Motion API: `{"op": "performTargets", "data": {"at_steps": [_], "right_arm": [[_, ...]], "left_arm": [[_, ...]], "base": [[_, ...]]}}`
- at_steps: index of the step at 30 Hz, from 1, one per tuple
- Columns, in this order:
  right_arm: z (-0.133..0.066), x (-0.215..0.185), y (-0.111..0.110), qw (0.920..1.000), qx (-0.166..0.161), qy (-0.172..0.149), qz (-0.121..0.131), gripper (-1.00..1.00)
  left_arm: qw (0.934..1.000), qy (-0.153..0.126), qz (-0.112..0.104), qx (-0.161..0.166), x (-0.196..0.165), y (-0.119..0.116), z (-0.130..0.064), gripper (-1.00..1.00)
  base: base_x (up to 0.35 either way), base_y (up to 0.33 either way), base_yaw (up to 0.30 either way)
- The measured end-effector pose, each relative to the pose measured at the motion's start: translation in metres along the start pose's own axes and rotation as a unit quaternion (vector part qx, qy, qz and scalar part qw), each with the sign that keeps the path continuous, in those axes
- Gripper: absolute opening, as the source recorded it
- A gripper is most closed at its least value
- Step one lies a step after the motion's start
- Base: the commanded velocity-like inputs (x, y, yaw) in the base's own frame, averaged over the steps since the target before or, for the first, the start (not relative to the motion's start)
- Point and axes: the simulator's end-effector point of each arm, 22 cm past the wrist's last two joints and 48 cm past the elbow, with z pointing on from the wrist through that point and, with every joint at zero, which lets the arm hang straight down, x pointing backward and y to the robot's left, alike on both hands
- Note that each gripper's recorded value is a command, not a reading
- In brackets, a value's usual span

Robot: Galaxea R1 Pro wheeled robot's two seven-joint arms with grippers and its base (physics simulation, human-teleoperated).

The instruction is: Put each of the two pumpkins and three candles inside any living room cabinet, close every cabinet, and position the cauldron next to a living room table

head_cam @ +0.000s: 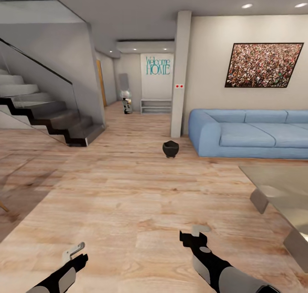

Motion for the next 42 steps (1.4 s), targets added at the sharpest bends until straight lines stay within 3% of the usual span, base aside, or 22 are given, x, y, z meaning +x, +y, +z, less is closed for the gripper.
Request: {"op": "performTargets", "data": {"at_steps": [8,32,42], "right_arm": [[-0.0002,0.0009,0.0002,1.0,0.0,0.001,-0.001,1.0],[-0.0001,0.0,0.0019,1.0,-0.003,0.0,-0.001,1.0],[0.0,0.0001,0.0011,1.0,-0.002,0.0,0.001,1.0]], "left_arm": [[0.9999,-0.014,-0.002,-0.001,-0.0064,0.0017,0.0001,1.0],[0.9999,-0.013,0.001,0.003,-0.0024,-0.0036,-0.0007,1.0],[0.9999,-0.013,0.001,0.003,-0.002,-0.0041,-0.0008,1.0]], "base": [[0.31,0.191,0.0],[0.31,0.192,0.0],[0.31,0.192,-0.17]]}}
